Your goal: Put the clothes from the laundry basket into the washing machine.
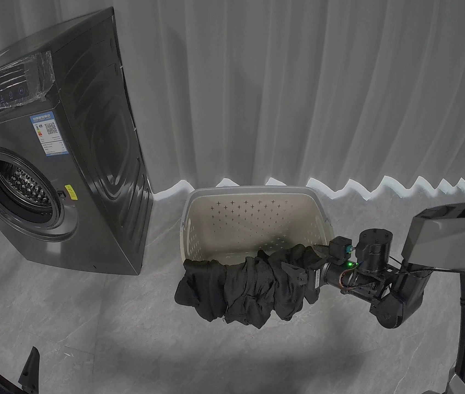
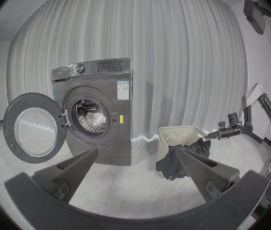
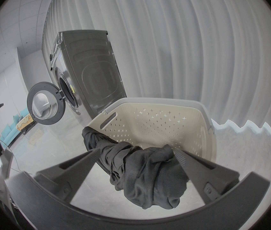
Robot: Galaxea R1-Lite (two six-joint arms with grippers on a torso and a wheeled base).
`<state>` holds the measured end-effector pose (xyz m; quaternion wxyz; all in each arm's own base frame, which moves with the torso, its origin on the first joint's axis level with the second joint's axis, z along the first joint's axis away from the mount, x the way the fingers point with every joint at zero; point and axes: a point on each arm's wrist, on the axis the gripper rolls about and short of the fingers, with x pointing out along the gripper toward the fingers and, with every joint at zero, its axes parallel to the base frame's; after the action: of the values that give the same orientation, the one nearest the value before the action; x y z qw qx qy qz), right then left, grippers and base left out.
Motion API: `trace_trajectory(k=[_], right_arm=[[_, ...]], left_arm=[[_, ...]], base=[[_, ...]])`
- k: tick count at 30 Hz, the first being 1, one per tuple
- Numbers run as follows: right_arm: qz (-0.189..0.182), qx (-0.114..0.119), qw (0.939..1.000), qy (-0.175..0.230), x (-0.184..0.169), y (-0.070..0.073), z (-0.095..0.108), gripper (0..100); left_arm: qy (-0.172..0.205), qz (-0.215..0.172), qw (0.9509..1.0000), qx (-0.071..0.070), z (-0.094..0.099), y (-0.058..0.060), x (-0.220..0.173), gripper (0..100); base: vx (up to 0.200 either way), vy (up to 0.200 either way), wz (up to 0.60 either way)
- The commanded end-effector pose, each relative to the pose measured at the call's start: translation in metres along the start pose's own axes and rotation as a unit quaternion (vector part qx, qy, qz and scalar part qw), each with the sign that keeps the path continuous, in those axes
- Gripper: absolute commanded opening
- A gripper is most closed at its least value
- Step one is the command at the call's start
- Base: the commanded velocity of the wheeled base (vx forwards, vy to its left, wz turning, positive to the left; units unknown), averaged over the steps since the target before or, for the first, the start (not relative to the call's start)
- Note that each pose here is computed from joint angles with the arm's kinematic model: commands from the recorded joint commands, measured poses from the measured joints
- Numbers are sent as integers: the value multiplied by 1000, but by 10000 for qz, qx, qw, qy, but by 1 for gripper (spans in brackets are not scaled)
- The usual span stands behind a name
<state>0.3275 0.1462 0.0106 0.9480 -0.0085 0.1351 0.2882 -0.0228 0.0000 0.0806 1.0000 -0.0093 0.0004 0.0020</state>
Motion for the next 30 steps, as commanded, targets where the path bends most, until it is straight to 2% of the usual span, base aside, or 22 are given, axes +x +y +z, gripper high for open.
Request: trace_trajectory(k=[1, 5, 10, 24, 25, 30], right_arm=[[-8, -81, 9997, 217, 28, -6, -23, 100], [-34, -179, 9995, 261, 42, -11, -32, 100], [-55, -182, 9992, 344, 48, -13, -41, 100], [-136, -175, 9993, 303, 48, -20, -40, 100], [-122, -181, 9993, 296, 49, -19, -40, 0], [-107, -184, 9993, 304, 50, -18, -41, 0]], left_arm=[[-4, 3, 10000, 1, -5, 0, 0, 100], [-4, 3, 10000, 8, -5, 0, 0, 100], [-4, -5, 10000, 1, -5, 0, 0, 100], [-4, -13, 10000, -7, -5, 0, 0, 100], [-4, -13, 10000, -7, -5, 0, 0, 100], [-4, -13, 10000, -7, -5, 0, 0, 100]], base=[[0, 0, 0], [0, 0, 0], [0, 0, 0], [0, 0, 0], [0, 0, 0], [0, 0, 0]])
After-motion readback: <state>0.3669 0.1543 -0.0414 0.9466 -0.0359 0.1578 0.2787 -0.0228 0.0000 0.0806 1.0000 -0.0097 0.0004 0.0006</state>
